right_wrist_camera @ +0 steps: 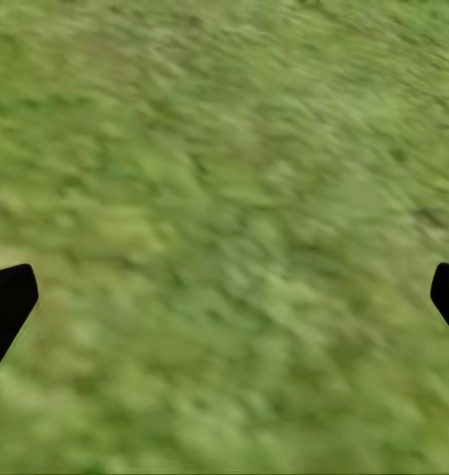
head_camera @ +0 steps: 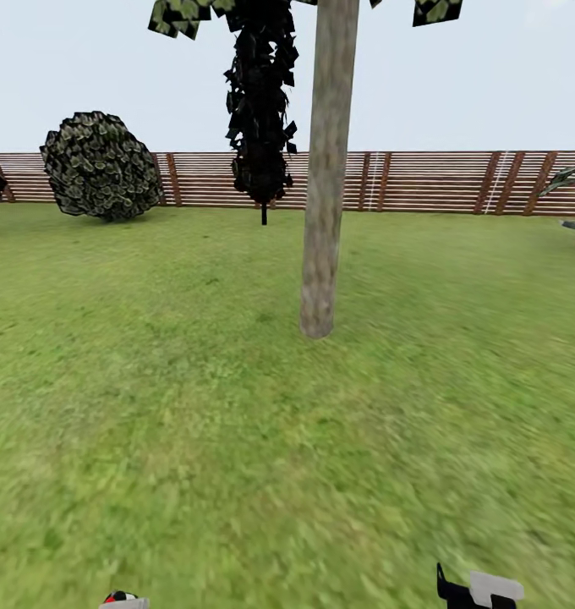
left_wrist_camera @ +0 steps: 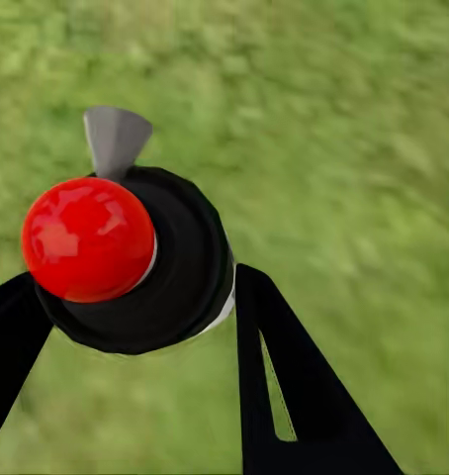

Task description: In the garden, pick up the pesticide atomizer on the floor and spray pesticide onto both trees until each tree trunk is fully covered.

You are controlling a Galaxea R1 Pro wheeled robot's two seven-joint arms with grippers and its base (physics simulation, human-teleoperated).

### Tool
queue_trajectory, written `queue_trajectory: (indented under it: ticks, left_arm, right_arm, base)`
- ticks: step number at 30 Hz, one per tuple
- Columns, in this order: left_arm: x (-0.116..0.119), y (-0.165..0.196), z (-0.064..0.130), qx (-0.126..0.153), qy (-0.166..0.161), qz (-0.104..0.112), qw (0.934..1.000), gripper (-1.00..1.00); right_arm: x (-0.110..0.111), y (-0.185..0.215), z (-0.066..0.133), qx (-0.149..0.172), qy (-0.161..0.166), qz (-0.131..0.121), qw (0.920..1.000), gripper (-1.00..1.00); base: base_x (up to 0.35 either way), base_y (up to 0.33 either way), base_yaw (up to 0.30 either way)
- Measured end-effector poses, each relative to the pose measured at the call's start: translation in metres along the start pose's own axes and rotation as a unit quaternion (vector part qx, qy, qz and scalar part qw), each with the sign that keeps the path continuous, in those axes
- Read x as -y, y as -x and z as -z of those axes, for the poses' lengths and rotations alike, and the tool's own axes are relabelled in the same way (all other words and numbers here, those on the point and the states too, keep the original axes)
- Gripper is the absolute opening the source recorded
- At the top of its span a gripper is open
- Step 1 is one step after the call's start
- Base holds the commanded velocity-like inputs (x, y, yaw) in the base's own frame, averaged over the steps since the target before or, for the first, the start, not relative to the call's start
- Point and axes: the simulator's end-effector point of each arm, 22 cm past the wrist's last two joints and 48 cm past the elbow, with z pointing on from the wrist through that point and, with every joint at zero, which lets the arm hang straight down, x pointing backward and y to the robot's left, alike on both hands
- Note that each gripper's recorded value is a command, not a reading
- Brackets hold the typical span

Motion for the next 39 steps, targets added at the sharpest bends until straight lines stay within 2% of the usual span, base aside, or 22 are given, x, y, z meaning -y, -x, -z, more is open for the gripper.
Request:
queue_trajectory:
  ticks: [7,21,39]
  left_arm:
    - [0.0001,0.0002,0.0000,0.000,0.000,0.000,1.0000,-1.00]
    - [0.0003,0.0056,0.0002,0.006,0.000,0.001,1.0000,-1.00]
    - [-0.0006,0.0057,0.0002,0.006,0.000,0.001,1.0000,-1.00]
  right_arm:
    - [0.0003,0.0002,0.0000,0.000,0.000,0.000,1.0000,1.00]
    - [0.0004,0.0053,0.0003,0.006,0.000,-0.002,1.0000,1.00]
    - [0.0028,0.0066,-0.0003,0.007,-0.001,-0.001,1.0000,1.00]
  base:
    - [0.337,0.000,-0.036]
    - [0.337,0.000,-0.204]
    - [0.337,-0.041,-0.009]
